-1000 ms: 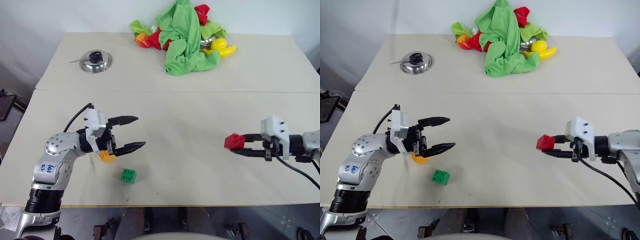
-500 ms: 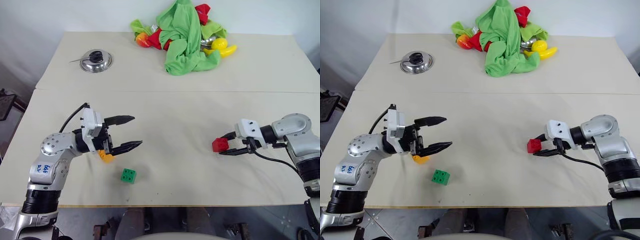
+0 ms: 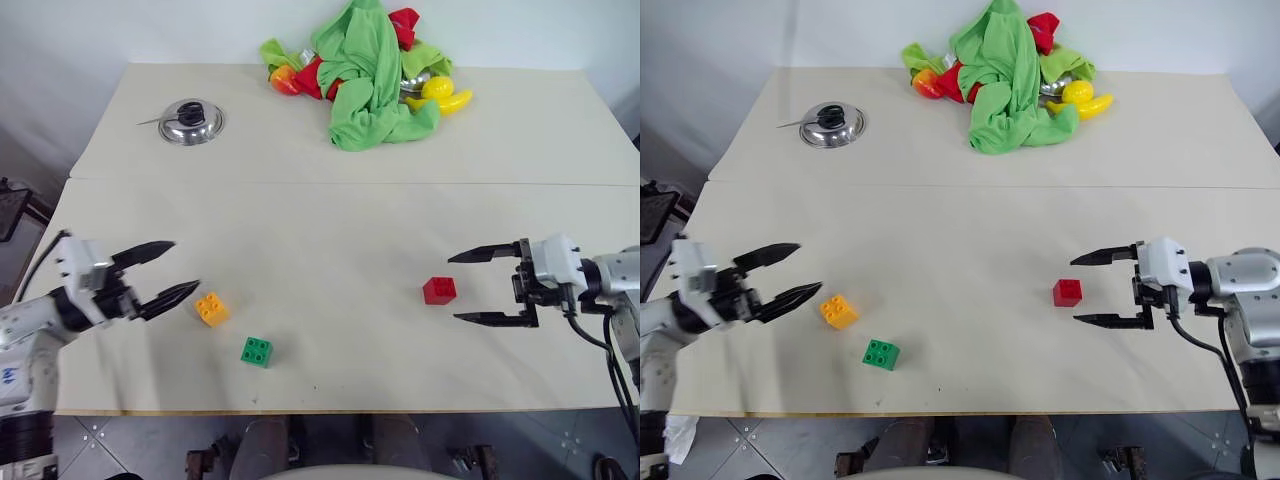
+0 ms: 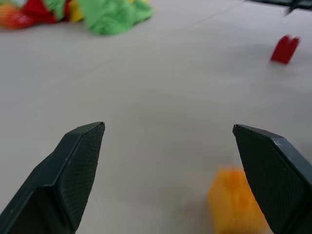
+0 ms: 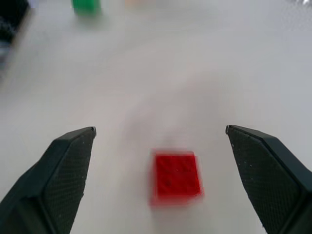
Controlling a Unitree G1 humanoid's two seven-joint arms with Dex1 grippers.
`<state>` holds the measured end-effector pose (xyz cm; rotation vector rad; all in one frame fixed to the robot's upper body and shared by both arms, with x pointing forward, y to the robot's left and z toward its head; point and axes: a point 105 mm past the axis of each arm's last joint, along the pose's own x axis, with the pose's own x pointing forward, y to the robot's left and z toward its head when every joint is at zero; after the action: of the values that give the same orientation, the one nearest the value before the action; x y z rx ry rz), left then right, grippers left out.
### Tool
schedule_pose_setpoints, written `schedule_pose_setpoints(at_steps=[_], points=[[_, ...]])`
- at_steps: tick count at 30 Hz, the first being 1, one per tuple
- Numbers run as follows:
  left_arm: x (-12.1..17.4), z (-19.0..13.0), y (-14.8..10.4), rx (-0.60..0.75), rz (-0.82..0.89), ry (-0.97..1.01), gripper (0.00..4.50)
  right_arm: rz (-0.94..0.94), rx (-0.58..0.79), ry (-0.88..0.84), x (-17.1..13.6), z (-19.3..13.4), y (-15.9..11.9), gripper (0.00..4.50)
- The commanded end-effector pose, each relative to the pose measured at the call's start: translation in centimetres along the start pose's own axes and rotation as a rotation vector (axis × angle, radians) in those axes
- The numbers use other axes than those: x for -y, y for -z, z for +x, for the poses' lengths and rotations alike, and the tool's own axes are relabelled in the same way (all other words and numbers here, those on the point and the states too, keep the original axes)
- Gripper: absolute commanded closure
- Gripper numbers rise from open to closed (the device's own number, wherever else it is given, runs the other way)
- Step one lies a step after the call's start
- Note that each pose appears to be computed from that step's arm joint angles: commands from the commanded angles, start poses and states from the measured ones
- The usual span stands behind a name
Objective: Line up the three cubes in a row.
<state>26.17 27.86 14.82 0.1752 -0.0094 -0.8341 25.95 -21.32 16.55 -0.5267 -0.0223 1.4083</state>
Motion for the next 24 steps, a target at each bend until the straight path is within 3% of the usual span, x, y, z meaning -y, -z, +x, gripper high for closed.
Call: schedule_pose_setpoints(at_steps=[1, 5, 10, 12, 19, 24], points=[[-1.2, -3.6, 0.8, -0.047, 0.002, -0.089, 0.00, -0.050, 0.152, -0.014, -2.2, 0.9, -1.9, 0.03], [-0.9, -6.0, 2.2, -0.106, -0.045, -0.125, 0.00, -0.042, 0.183, -0.011, -4.7, 1.7, -0.9, 0.03], [0.1, -6.6, 2.3, -0.132, -0.021, -0.093, 0.00, -0.027, 0.148, 0.051, -4.6, 1.1, 0.3, 0.03], [1.0, -5.7, 1.2, -0.126, 0.025, -0.017, 0.00, -0.031, 0.140, 0.080, -4.3, 0.6, 0.2, 0.03], [8.0, 0.7, -3.8, -0.115, 0.187, 0.526, 0.00, 0.029, 0.051, 0.074, -5.6, -1.9, 1.3, 0.03], [11.1, 3.7, -2.7, -0.254, 0.284, 0.748, 0.00, 0.037, 0.024, 0.123, -5.5, -2.4, 2.2, 0.03]])
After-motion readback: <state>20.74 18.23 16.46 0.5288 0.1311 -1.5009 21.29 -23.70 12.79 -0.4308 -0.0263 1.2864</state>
